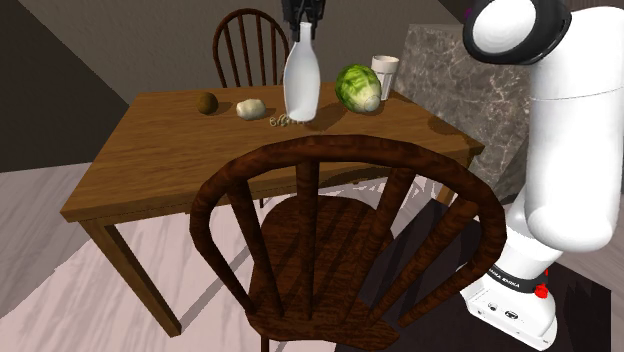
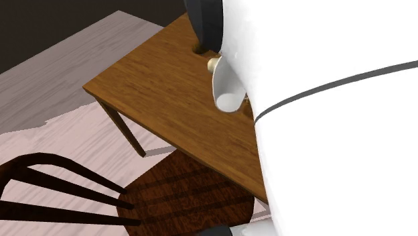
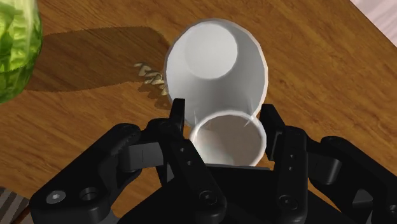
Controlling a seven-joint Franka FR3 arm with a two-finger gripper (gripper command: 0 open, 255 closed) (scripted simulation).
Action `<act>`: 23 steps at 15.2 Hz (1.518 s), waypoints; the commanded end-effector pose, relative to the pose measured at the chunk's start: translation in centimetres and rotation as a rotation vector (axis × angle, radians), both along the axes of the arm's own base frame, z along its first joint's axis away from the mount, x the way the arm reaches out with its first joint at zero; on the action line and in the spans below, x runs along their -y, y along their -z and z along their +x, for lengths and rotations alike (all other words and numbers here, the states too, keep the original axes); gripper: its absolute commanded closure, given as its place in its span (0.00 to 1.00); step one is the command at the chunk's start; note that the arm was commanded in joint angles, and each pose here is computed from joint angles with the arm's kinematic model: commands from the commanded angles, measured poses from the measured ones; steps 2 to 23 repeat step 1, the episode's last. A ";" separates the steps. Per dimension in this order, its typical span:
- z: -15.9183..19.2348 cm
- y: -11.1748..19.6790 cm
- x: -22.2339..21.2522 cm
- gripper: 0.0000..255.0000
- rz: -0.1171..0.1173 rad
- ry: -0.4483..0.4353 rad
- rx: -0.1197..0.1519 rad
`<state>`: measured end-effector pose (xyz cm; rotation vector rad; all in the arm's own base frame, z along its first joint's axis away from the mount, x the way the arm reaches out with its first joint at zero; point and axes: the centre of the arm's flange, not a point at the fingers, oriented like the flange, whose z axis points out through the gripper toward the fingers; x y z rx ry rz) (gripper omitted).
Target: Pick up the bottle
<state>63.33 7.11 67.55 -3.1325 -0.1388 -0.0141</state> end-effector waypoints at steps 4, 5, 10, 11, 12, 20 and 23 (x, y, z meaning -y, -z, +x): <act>-0.1 -0.3 0.0 1.00 0.000 0.000 0.000; -0.1 -0.3 0.0 1.00 0.000 0.000 0.000; -0.1 -0.3 0.0 1.00 0.000 0.000 0.000; -0.1 -0.3 0.0 1.00 0.000 0.000 0.000; -0.1 -0.3 0.0 1.00 0.000 0.000 0.000; -0.1 -0.3 0.0 1.00 0.000 0.000 0.000; -0.1 -0.3 0.0 1.00 0.000 0.000 0.000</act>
